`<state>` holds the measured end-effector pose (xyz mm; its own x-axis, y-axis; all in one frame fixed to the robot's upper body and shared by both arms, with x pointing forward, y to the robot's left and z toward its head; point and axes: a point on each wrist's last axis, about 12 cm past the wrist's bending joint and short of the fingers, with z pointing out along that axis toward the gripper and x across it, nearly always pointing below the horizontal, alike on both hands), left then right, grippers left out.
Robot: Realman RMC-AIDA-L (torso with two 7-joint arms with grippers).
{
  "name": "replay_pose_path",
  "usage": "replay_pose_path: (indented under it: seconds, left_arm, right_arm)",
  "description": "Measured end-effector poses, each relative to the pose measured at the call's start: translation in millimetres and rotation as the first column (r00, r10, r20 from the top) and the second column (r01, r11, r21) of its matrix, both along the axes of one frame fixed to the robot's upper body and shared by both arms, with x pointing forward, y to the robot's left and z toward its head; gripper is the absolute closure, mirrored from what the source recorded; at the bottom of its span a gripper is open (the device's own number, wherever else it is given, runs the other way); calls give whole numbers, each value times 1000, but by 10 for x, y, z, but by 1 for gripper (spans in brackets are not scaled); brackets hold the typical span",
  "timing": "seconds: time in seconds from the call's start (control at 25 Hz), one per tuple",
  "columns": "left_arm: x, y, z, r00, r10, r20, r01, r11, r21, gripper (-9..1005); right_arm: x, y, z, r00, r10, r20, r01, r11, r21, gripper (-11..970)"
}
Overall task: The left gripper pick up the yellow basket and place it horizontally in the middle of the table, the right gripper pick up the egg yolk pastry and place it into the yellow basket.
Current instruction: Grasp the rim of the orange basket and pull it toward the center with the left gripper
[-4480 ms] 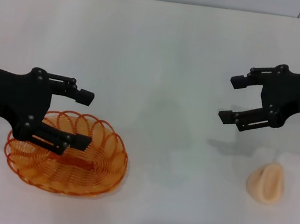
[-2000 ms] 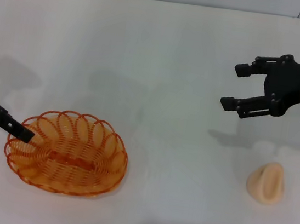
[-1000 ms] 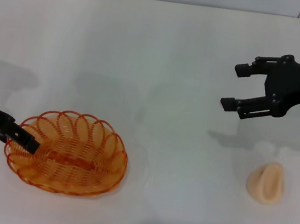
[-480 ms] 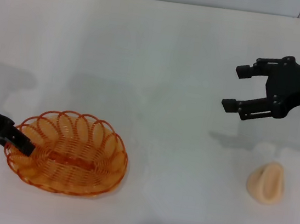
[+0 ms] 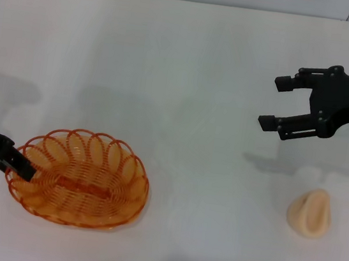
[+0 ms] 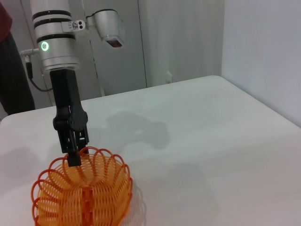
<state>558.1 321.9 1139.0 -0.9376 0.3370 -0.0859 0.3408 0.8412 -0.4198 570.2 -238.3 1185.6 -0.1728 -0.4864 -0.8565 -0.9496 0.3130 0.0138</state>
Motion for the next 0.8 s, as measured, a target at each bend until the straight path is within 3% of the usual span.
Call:
replay_pose_path:
  seconds: [0.8]
  left_arm:
    - [40,24,-62,1000,16,19,-16,999,37,658]
  right_arm:
    - [5,-2,7,1000,1,3,-1,1000,-5,152]
